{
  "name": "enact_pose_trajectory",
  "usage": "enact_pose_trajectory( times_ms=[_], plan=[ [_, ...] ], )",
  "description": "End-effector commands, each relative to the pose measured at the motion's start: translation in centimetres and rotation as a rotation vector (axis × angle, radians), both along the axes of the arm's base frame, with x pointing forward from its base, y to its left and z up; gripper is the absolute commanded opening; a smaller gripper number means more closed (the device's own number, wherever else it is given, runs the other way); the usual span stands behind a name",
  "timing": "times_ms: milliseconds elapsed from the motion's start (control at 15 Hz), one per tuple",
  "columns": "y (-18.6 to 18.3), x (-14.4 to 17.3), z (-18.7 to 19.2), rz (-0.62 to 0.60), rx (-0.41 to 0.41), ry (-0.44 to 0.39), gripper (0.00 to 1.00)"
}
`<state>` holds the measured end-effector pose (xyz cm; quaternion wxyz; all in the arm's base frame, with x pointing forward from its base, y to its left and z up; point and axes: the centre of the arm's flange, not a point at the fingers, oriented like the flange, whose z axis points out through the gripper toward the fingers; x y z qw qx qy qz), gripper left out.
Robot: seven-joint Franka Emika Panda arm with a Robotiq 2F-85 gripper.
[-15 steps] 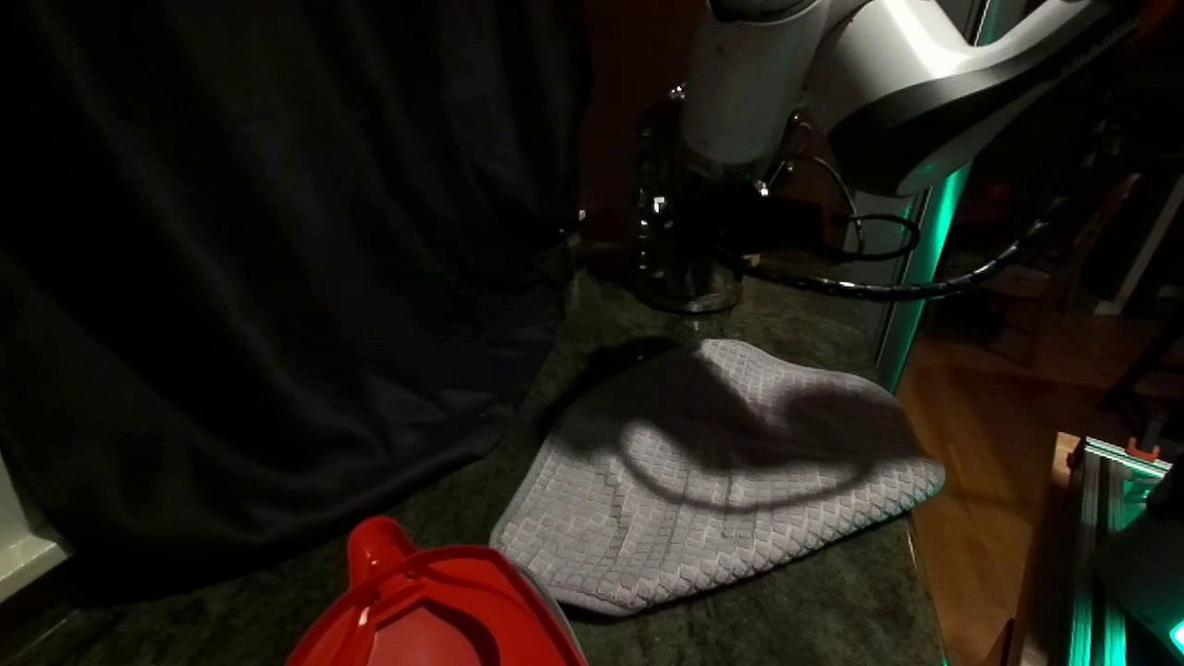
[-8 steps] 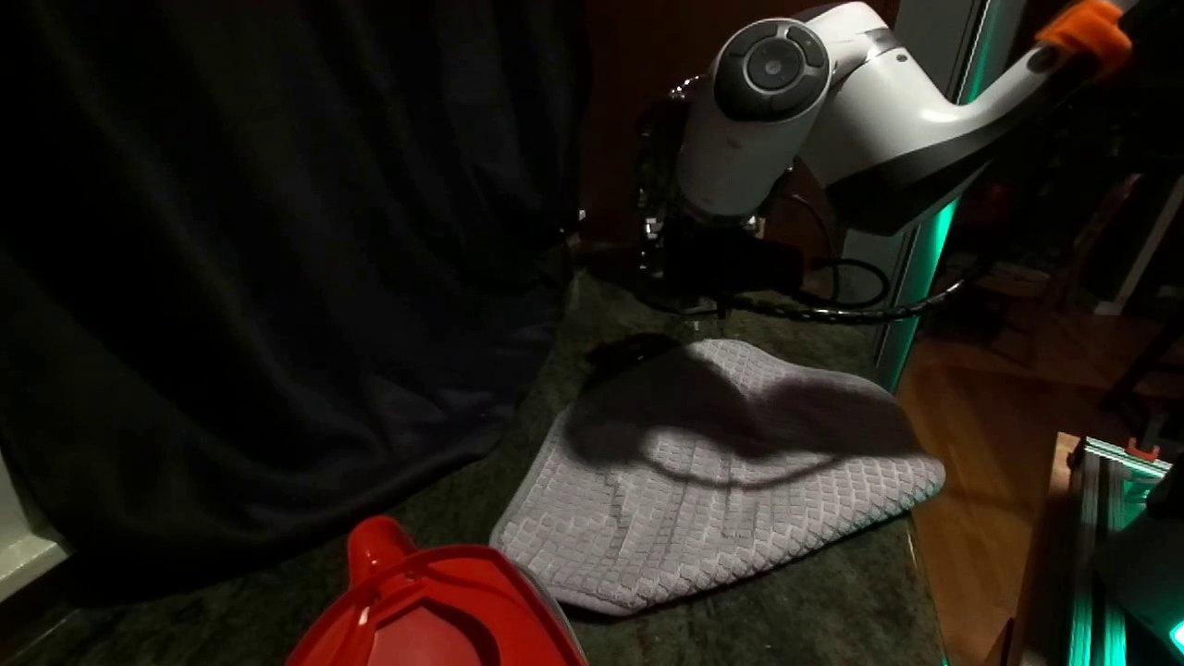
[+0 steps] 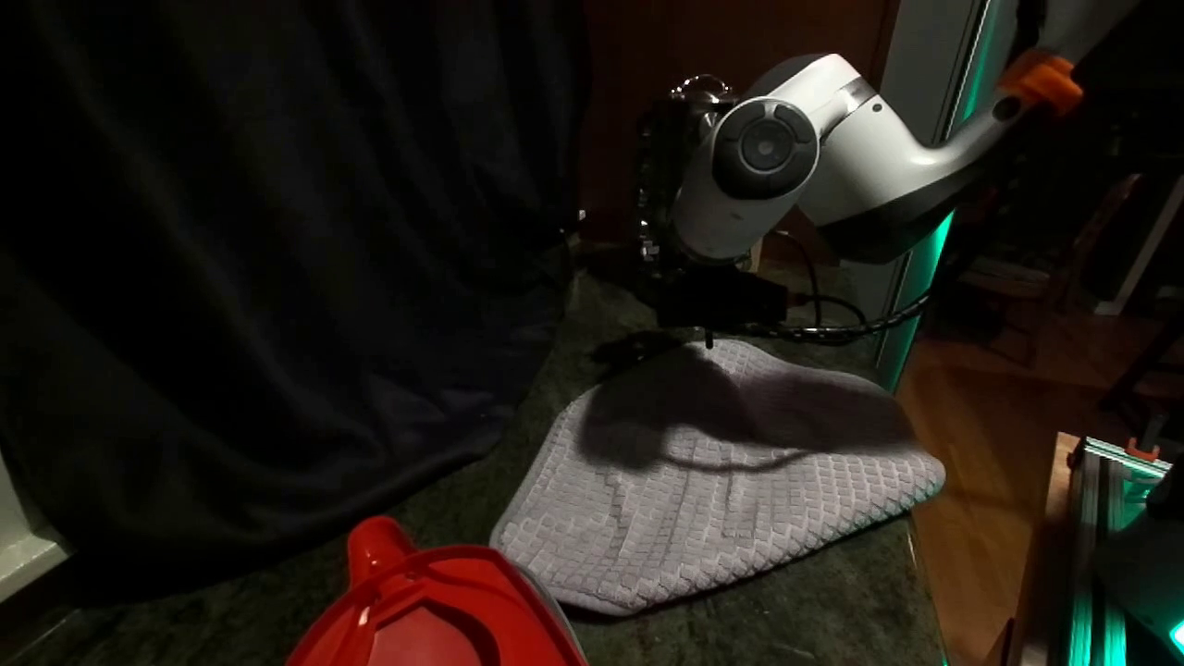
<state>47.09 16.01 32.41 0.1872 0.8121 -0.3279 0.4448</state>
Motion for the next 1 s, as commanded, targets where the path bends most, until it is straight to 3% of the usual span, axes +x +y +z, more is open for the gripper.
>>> enact_pose_trajectory(
  times_ms=[0,267,467,733,933],
  plan=[
    [-1.1,-0.6,-0.6,-0.092,-0.026,-0.08,0.25],
    [-2.8,-1.4,-0.6,-0.234,-0.115,-0.123,0.25],
    [-4.0,-1.8,-1.5,-0.337,-0.175,-0.105,0.25],
    [-5.2,-2.2,-3.7,-0.412,-0.163,-0.023,0.25],
    [-6.2,-2.3,-4.7,-0.467,-0.14,-0.011,0.25]
  ],
)
